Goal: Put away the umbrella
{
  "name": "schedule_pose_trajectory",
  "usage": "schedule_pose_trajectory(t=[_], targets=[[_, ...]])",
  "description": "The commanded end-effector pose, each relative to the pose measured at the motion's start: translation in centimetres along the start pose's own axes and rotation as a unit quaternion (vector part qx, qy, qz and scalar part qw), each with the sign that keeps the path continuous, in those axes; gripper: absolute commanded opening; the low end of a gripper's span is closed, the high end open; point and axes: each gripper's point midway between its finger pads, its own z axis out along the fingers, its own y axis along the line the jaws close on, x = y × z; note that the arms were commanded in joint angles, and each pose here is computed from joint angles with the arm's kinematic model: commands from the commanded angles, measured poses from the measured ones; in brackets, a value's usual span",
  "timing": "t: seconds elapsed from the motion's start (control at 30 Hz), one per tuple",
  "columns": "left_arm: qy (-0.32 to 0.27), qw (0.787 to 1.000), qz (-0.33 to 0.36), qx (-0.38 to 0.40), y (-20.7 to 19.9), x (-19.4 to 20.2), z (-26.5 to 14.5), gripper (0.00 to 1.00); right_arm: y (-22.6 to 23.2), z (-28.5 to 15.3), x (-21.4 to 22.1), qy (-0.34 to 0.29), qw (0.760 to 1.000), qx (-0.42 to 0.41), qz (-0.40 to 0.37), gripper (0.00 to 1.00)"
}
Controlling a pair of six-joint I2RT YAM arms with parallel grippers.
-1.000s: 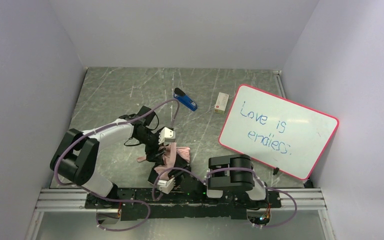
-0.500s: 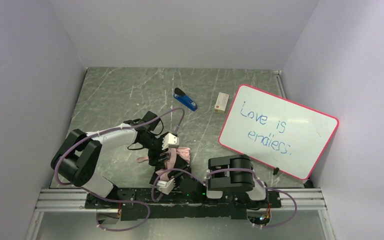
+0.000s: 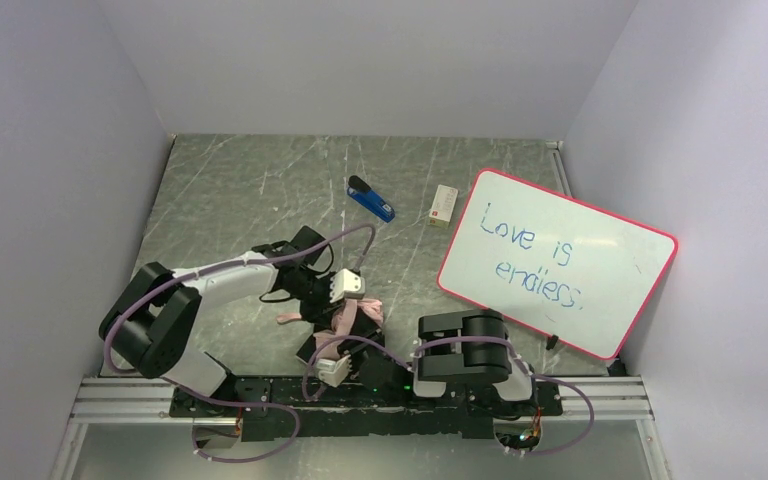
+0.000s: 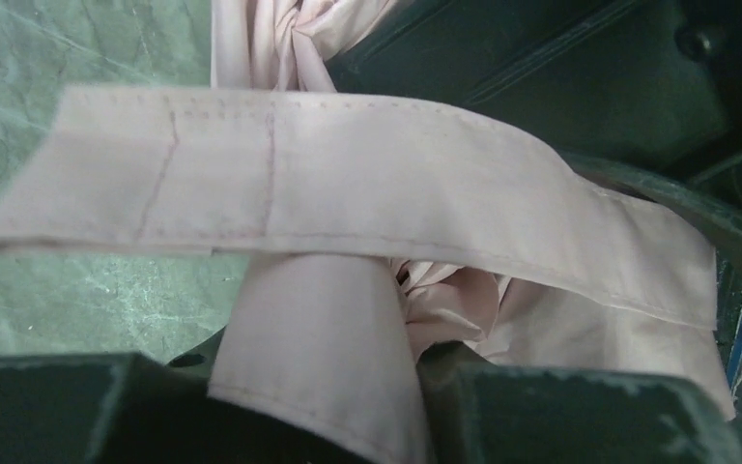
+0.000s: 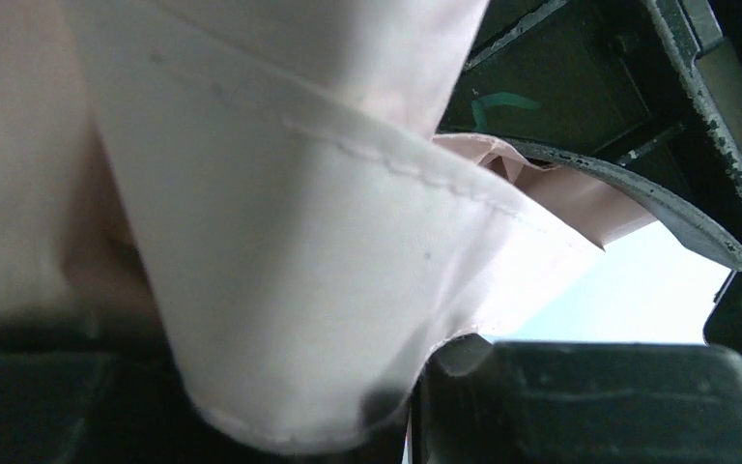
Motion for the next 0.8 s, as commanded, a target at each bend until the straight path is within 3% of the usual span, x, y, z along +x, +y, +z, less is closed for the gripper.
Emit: schedule_pose_trajectory(t=[0.0,0.07,0.17,0.4,0.53,0.6,0.77], targets=[[0.065,0.996,0.025,-0.052,1.5,3.5,1.9,0.08,1.5,-0.5,-0.3,-0.019,0.999,-0.039,0.011,0.33],[0.071,0.995,0.029,-0.063,1.7,3.8,1.7,0.05,1.1,-0.8,-0.6,-0.020,0.999,-0.041,0.028,0.44],[0.076,0.993,0.035,-0.080,2.0,4.2,1.4,0.05,-0.2,-1.6,-1.1,-0.023,0.997,-0.032,0.071,0.52],[0.084,0.987,0.045,-0.127,3.5,4.4,0.7,0.05,-0.5,-4.5,-2.2,-0.013,0.984,-0.063,0.166,0.57],[0.083,0.985,0.046,-0.144,4.2,4.3,0.4,0.05,-1.5,-6.4,-3.4,-0.020,0.965,-0.061,0.254,0.57],[0.085,0.984,0.043,-0.151,4.5,4.3,0.2,0.05,-2.5,-7.2,-4.1,-0.029,0.946,-0.057,0.318,0.57],[0.083,0.981,0.031,-0.172,5.7,4.6,-0.4,0.05,-4.4,-8.7,-5.0,-0.048,0.847,-0.049,0.527,0.58]])
